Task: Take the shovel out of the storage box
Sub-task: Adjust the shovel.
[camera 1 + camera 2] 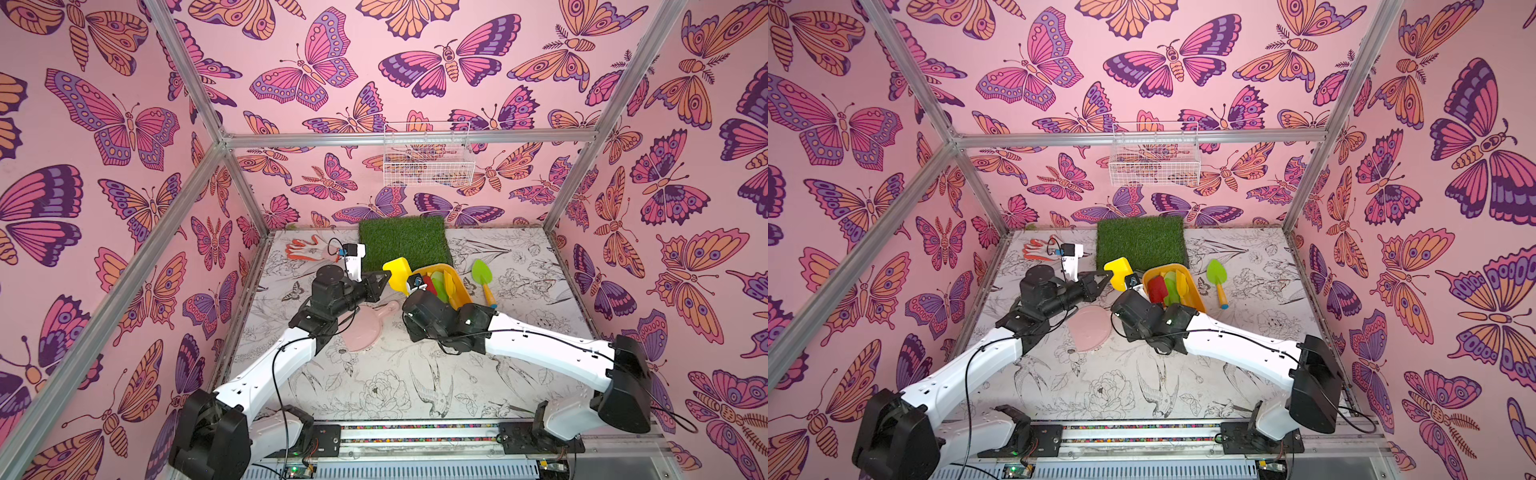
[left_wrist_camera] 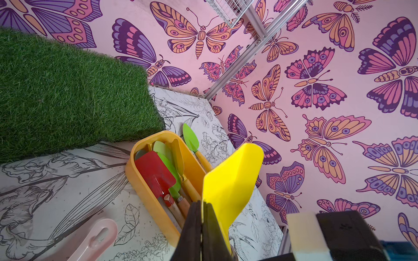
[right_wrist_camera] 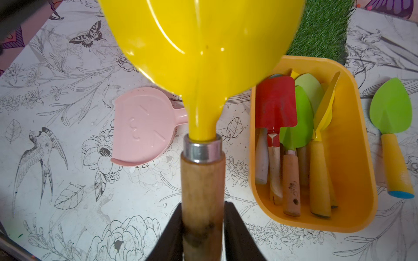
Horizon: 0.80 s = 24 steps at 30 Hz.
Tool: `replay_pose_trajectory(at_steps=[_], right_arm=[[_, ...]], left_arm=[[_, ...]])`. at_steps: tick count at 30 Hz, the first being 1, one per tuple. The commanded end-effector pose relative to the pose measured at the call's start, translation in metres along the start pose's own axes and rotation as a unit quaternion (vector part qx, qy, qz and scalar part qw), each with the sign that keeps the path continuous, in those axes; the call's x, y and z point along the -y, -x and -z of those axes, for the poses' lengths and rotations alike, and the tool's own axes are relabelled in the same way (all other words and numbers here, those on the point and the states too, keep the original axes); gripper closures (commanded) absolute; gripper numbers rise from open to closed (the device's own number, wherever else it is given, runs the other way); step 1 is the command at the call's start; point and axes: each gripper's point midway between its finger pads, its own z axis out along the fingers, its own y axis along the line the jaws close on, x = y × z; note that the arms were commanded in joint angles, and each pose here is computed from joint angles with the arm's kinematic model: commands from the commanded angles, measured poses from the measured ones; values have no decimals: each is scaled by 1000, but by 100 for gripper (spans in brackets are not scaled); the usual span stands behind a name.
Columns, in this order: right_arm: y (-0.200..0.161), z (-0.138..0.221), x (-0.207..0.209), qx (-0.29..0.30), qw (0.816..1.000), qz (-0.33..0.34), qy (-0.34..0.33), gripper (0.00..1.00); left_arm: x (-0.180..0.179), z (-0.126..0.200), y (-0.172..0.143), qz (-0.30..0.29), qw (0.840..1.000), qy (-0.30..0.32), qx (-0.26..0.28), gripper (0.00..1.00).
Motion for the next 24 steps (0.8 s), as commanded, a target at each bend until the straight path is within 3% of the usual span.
replay_pose_trajectory(at_steps=[1,5,6,16,24], right_arm=[[-8,-6,-2,-21,1000,7,-8,78],[-5,-4,-1,-15,1000,7,-9,88],[-4,-3,0,-12,1000,7,-11,89],[3,-5,23,-17,999,-33,16,93],[2,-20,107,-54,991,-122,23,93]], left_arm=[[9,2,13,-11,1000,-12,16,100],[6,2,13,-12,1000,-8,16,100],[5,2,12,-11,1000,-6,17,96],[-1,2,6,-27,1000,3,10,38],[-21,2,-17,-45,998,33,-15,33]])
